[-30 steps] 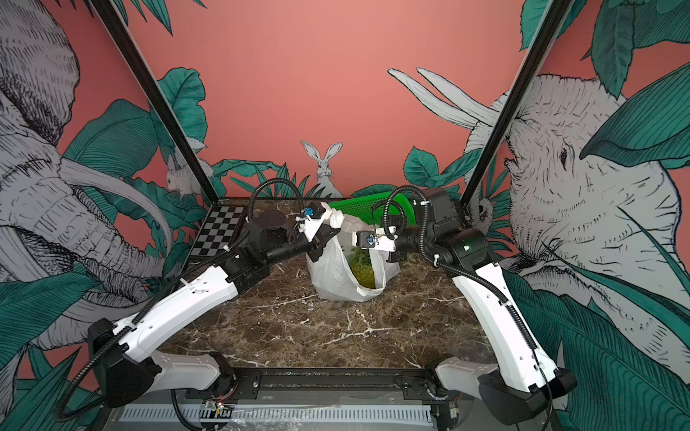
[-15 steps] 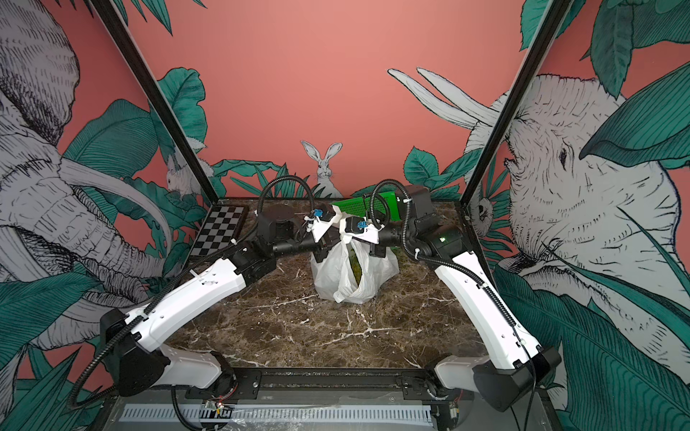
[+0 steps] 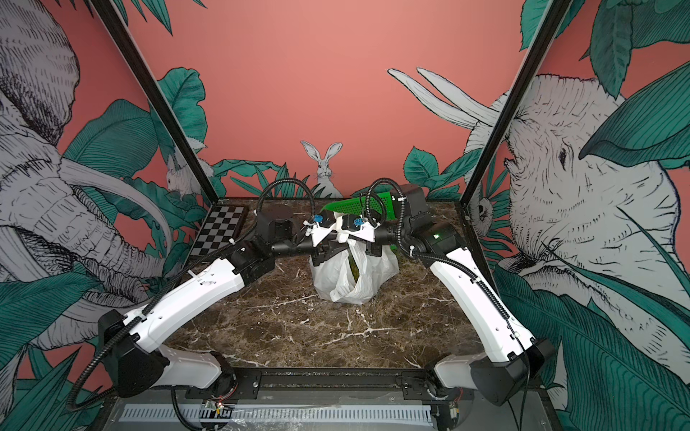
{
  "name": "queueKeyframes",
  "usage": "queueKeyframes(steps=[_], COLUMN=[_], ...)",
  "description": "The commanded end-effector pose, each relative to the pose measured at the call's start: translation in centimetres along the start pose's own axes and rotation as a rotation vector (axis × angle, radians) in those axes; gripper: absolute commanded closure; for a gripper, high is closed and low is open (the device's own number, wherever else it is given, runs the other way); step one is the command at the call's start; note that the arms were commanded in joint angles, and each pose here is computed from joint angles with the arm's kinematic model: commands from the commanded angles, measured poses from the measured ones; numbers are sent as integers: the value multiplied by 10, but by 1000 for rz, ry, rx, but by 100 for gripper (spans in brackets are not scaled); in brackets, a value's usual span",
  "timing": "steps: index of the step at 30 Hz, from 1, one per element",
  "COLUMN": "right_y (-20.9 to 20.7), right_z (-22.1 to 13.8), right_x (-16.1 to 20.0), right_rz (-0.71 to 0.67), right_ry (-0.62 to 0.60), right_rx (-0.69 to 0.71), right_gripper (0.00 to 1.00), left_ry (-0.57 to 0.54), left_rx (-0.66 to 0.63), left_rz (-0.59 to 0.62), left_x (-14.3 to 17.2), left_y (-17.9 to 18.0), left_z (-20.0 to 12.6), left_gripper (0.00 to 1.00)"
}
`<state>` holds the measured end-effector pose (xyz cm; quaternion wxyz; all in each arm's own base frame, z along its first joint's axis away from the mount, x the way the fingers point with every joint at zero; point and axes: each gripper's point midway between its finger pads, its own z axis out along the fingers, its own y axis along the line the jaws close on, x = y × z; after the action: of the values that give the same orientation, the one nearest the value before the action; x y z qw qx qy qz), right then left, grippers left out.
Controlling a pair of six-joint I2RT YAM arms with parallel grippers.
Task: Place the pineapple into a plastic bag & tie a knot
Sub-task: Cross the plastic bag at the center of the board.
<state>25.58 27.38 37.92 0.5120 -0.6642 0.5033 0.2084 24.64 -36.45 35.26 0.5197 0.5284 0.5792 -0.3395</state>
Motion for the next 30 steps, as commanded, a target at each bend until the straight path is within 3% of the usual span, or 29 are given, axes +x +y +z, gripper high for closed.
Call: queueKeyframes(steps=[1,3,9,17,20,22,26,28,30], right_y=[0,-1,-4,-6,-6,-4,-12,-18,-30], right_z=[-3,-2,4,2,-5,-15,-61,-78,-88], right_x=[-13,-15,-19,-22,-27,-30,-49,-45,-33], right_rz=[-24,-15,24,104,171,223,420,525,713], right_ry=[-35,-44,-77,-89,-88,-72,-103,-78,-56], right_rx=[1,10,24,36,45,56,150,229,345], right_gripper=[100,100,100,100,64,48,31,33,33], left_ry=[-89,-112,-139,-149,-152,-155,-156,-164,-180], left_rx=[44,49,21,-17,-34,-52,-65,-65,-60], left_rz=[44,30,-9,-10,0,8,37,51,69], left_x=[-25,-28,-28,-22,-20,-19,-17,-18,-20], left_y=[-14,-15,-6,1,4,6,6,6,5], left_z=[-12,-11,-4,1,1,1,-1,-1,-1], left_gripper=[56,50,54,100,100,100,100,100,100])
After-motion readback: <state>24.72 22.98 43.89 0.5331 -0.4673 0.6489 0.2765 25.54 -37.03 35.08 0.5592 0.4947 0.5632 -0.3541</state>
